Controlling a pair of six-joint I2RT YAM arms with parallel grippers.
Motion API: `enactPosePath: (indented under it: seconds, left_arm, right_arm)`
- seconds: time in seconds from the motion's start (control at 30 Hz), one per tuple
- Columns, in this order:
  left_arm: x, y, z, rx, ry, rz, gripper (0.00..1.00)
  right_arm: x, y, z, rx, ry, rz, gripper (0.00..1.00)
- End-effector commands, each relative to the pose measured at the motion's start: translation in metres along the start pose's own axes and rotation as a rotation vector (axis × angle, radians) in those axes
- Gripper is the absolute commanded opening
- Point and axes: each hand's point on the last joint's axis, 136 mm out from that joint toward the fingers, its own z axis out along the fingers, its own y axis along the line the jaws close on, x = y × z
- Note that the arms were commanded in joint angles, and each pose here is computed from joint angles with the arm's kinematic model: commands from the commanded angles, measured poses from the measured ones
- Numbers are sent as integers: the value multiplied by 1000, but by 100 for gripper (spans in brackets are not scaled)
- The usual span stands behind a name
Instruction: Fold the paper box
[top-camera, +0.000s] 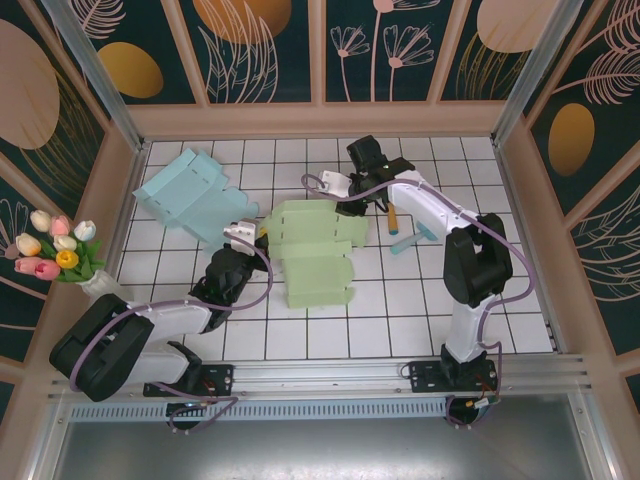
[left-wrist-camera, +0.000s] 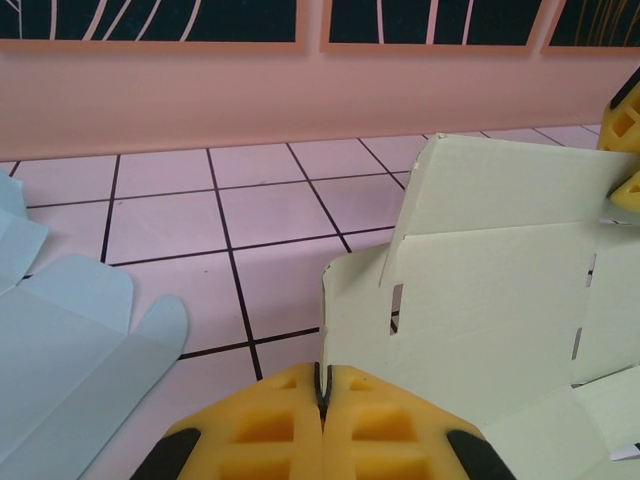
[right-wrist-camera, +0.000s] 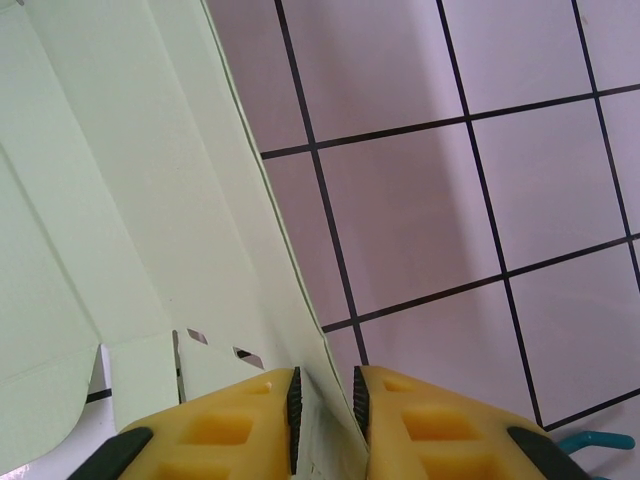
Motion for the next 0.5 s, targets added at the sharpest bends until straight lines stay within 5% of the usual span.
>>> enactPosePath:
  seconds: [0.0, 0.17, 0.27, 0.4, 0.47]
  left_arm:
    - [-12, -11, -3, 55, -45, 0, 0]
    - [-14, -9, -2, 39, -44, -8, 0]
    - [-17, -3, 0, -2, -39, -32, 0]
    - [-28, 14, -3, -109, -47, -135, 31]
    - [-43, 22, -10, -152, -74, -209, 32]
  right_arm:
    - [-13, 6, -4, -44, -37, -47, 24]
    - [-11, 10, -2, -72, -28, -46, 0]
    - [-7, 13, -3, -83, -16, -27, 0]
    - [-1, 11, -5, -62, 17, 36, 0]
    - [3, 9, -7, -48, 37, 88, 0]
